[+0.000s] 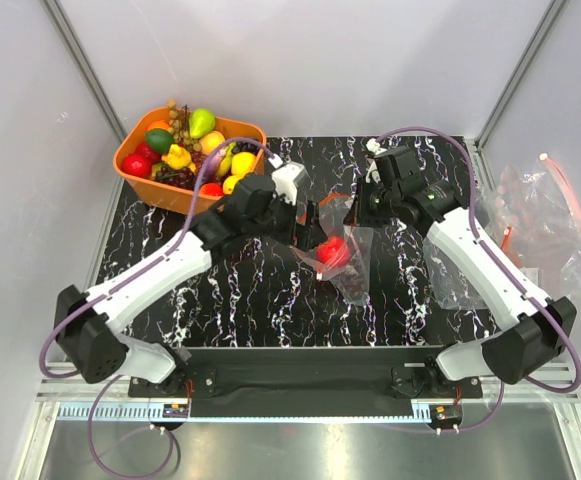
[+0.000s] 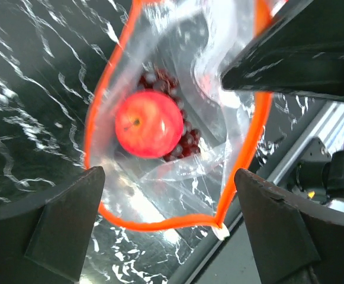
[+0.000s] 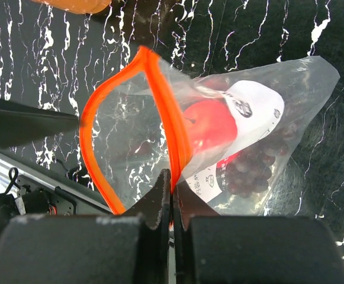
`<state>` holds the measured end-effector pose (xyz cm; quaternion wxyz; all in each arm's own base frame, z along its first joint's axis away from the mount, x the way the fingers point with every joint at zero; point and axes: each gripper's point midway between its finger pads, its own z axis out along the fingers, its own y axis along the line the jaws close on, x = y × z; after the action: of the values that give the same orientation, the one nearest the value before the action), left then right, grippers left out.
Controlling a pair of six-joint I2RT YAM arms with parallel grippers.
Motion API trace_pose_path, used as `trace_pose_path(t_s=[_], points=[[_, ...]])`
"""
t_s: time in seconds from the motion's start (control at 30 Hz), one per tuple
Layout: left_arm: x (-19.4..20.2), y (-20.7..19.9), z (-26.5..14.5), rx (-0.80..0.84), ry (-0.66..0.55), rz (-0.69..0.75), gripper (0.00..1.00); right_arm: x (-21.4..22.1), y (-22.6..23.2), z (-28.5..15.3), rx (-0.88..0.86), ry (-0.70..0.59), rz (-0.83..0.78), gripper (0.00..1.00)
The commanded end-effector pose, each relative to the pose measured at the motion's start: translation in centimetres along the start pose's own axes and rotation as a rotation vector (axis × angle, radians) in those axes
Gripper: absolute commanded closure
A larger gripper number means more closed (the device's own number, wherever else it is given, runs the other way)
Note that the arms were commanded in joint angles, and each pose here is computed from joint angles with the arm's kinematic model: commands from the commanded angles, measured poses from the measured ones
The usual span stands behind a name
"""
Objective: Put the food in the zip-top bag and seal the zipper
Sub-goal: Place the fake fruit in the zipper food storage bag.
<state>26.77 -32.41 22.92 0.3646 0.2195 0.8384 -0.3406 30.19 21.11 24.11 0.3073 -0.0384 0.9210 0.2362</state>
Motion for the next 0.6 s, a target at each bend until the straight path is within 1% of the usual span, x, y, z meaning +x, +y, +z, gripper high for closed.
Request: trace_pose_path(t_s=[0.0,0.03,0.07,0.1,0.13,0.17,0.2,0.23,0.27,0.3,0.37,0.4,0.43,0.47,0.5,0.53,0.57], points=[[-5.2,-0.7,-4.3,-0.058,-0.157,0.082,0.01,-0.5,0.3,-1.5,-0.005,-0.046,-0.022,1.00],[-5.9,0.7,-4.9,-0.131,-0.187,0.092,0.01,-0.5,0.3,-1.6,-0.005,-0.048,-0.023,1.00],[-6.5,1.2,-5.5,-0.159,-0.203,0.095,0.01,-0.4,0.3,-1.6,-0.005,-0.046,-0.020,1.00],[-6.6,1.9,-5.8,-0.184,-0.197,0.093,0.01,-0.3,0.3,-1.6,-0.008,-0.045,-0.019,1.00],[-7.8,3.1,-6.5,-0.215,-0.218,0.080,0.01,-0.3,0.4,-1.8,-0.011,-0.047,-0.019,1.00],[-8.2,3.9,-6.6,-0.240,-0.216,0.077,0.01,-0.2,0.3,-1.8,-0.010,-0.046,-0.019,1.00],[-8.4,5.1,-7.1,-0.291,-0.210,0.071,0.01,-0.1,0.4,-1.9,-0.013,-0.042,-0.019,1.00],[-9.9,7.0,-8.3,-0.369,-0.245,0.067,0.01,-0.1,0.3,-2.0,-0.013,-0.044,-0.019,1.00],[-10.3,8.4,-8.3,-0.423,-0.240,0.056,0.01,0.0,0.3,-2.0,-0.010,-0.042,-0.019,1.00],[-10.7,11.0,-9.5,-0.521,-0.245,0.027,0.01,0.0,0.3,-2.1,-0.010,-0.042,-0.019,1.00],[-12.1,13.5,-10.5,-0.602,-0.254,0.001,0.01,0.1,0.3,-2.1,-0.014,-0.037,-0.018,1.00],[-12.7,15.9,-11.8,-0.668,-0.267,-0.027,0.01,0.2,0.4,-2.1,-0.018,-0.037,-0.019,1.00],[-12.9,17.2,-11.7,-0.698,-0.256,-0.040,0.01,0.2,0.5,-2.2,-0.022,-0.038,-0.019,1.00],[-14.3,17.9,-12.7,-0.716,-0.286,-0.049,0.01,0.2,0.5,-2.2,-0.024,-0.035,-0.019,1.00],[-14.7,19.7,-13.6,-0.754,-0.288,-0.071,0.01,0.2,0.6,-2.2,-0.027,-0.035,-0.018,1.00],[-14.9,21.1,-13.3,-0.775,-0.277,-0.082,0.01,0.3,0.6,-2.1,-0.032,-0.031,-0.016,1.00],[-16.1,21.6,-14.0,-0.785,-0.300,-0.085,0.01,0.2,0.7,-2.2,-0.033,-0.034,-0.017,1.00]])
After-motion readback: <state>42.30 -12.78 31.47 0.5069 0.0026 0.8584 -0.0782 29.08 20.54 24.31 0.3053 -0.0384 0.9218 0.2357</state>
